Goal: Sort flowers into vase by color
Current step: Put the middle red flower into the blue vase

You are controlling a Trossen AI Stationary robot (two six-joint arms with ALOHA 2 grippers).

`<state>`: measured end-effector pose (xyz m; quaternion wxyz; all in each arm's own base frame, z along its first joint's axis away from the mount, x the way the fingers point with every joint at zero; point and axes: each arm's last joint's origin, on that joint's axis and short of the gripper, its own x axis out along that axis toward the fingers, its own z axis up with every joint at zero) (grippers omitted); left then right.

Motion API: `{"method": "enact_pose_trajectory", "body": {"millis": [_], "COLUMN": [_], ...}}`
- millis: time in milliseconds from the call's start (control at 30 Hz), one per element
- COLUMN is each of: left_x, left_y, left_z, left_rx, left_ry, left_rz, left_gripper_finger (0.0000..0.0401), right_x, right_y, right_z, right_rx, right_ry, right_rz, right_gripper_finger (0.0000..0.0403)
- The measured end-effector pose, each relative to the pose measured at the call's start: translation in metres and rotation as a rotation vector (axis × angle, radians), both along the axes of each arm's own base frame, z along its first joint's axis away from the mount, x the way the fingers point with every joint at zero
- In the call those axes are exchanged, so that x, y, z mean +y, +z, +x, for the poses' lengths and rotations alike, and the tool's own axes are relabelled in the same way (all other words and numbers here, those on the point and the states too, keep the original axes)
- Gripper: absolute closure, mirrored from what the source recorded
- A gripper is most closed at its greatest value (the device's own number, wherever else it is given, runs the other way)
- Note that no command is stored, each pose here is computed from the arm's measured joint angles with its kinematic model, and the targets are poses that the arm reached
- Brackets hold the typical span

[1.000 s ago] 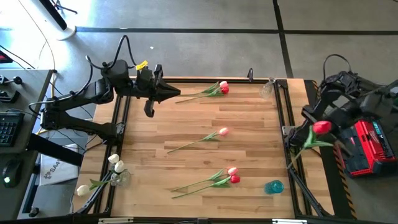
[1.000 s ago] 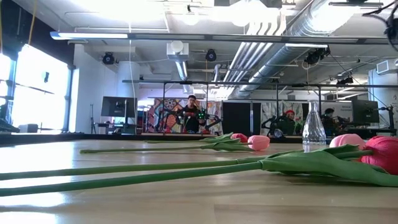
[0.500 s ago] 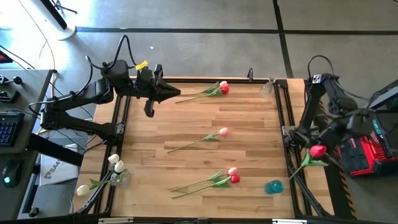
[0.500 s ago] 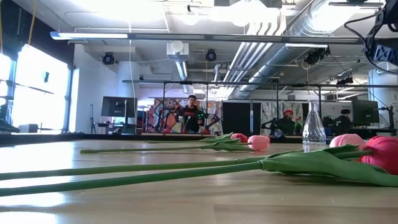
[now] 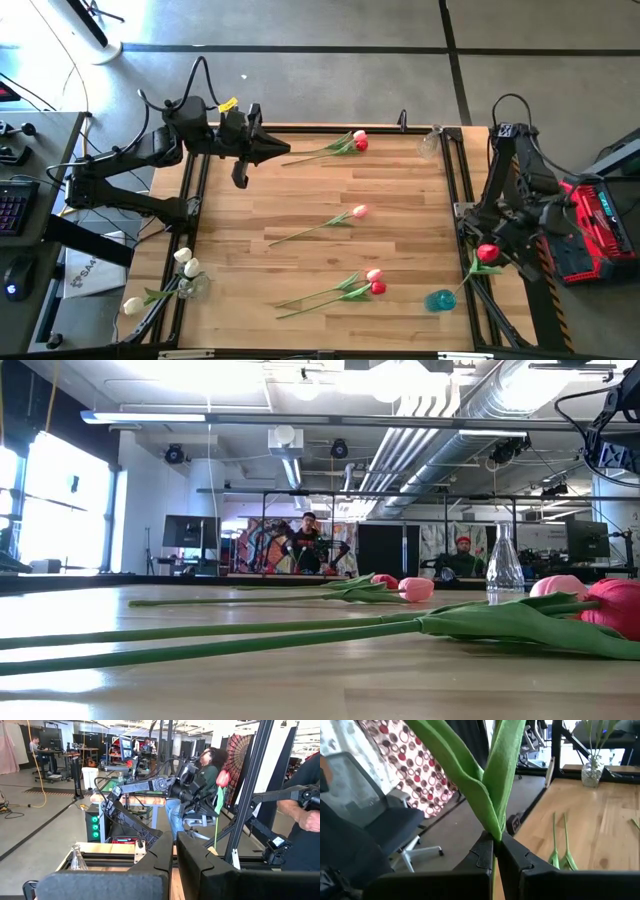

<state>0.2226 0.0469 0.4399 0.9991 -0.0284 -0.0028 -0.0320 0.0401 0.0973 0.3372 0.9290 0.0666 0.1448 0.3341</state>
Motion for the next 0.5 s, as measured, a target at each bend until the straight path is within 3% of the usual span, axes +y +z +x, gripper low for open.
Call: {"method": "enact_pose_trajectory", "body": {"millis": [500], "left_x": [0.000], "left_y": [0.000], "left_z": [0.000], "left_rx": [0.000], "left_ry": [0.000], "left_rz": [0.000], "left_gripper_finger": [0.0391], "right_x": [0.005], "right_y": [-0.051], "right_z": [0.003], "right_rx": [0.019], "right_ry": [-0.064], "right_rz": [-0.079], "right_gripper_finger": [0.0403]}}
